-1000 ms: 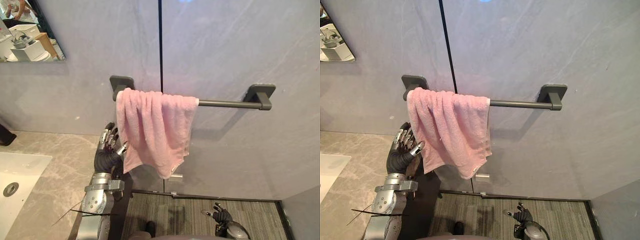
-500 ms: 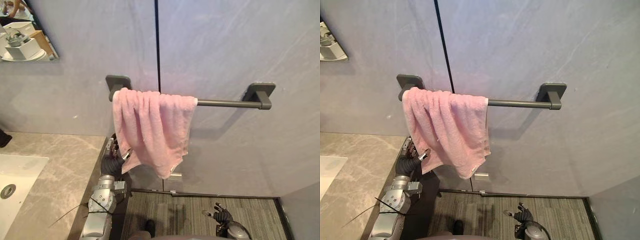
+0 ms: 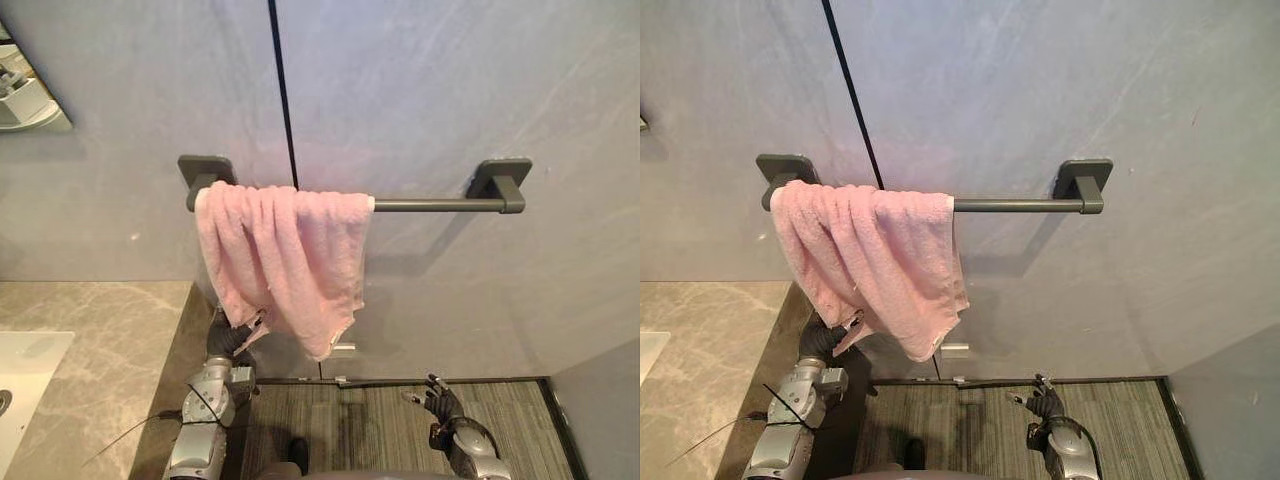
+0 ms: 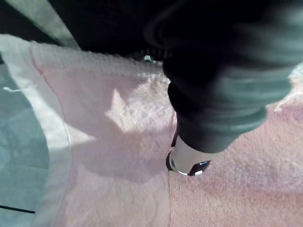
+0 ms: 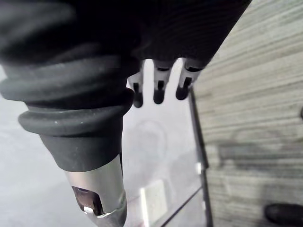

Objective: Organize washtable

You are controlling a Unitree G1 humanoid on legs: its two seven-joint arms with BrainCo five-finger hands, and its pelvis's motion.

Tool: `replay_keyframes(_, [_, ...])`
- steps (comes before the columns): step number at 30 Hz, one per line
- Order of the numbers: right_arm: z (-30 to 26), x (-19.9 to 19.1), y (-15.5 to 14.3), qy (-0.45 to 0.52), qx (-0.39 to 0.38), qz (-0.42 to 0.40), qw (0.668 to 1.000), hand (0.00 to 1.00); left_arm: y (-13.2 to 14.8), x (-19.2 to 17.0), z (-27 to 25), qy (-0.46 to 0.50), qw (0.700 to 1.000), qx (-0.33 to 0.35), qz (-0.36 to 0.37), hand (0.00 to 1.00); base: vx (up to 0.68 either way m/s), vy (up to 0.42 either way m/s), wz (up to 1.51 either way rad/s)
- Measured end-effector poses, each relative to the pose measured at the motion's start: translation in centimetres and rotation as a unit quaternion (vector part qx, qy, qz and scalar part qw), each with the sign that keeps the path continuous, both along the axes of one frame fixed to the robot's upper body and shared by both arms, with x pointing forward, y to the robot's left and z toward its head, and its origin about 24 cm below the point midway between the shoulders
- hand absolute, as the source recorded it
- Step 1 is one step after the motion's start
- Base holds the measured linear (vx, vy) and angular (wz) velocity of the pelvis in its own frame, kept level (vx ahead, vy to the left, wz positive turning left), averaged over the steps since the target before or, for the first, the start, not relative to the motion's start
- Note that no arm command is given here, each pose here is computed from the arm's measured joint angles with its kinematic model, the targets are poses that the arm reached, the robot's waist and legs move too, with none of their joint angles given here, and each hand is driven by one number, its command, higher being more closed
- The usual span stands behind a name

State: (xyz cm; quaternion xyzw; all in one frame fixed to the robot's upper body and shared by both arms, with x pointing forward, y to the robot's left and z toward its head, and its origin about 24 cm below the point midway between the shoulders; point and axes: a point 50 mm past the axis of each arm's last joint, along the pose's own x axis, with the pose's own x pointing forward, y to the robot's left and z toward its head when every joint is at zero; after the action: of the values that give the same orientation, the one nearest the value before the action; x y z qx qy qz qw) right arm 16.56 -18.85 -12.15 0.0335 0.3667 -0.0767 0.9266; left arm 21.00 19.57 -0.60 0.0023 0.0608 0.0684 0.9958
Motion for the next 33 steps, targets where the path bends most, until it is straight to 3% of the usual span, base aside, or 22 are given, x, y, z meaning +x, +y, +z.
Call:
replay_keyframes(10, [8.0,6.7,2.8,-0.222,0.015,0.061,0.973,0.00,-1.7,1.8,0.9,-0.019,0.998,0.006,-0.053,1.00,-0.02,-0.011,-0.04])
replay_keyframes(18, [11.0,7.7,3.4,-0.283,-0.017,0.130,0.950,0.00,-1.4,2.0,1.2,-0.025,0.998,0.014,-0.055,1.00,-0.02,-0.013,-0.05])
replay_keyframes(33, [14.7,9.8,6.6,-0.352,-0.002,0.225,0.908,0.00,-2.7,2.1,1.9,-0.043,0.996,0.005,-0.074,1.00,-0.04,-0.015,0.02])
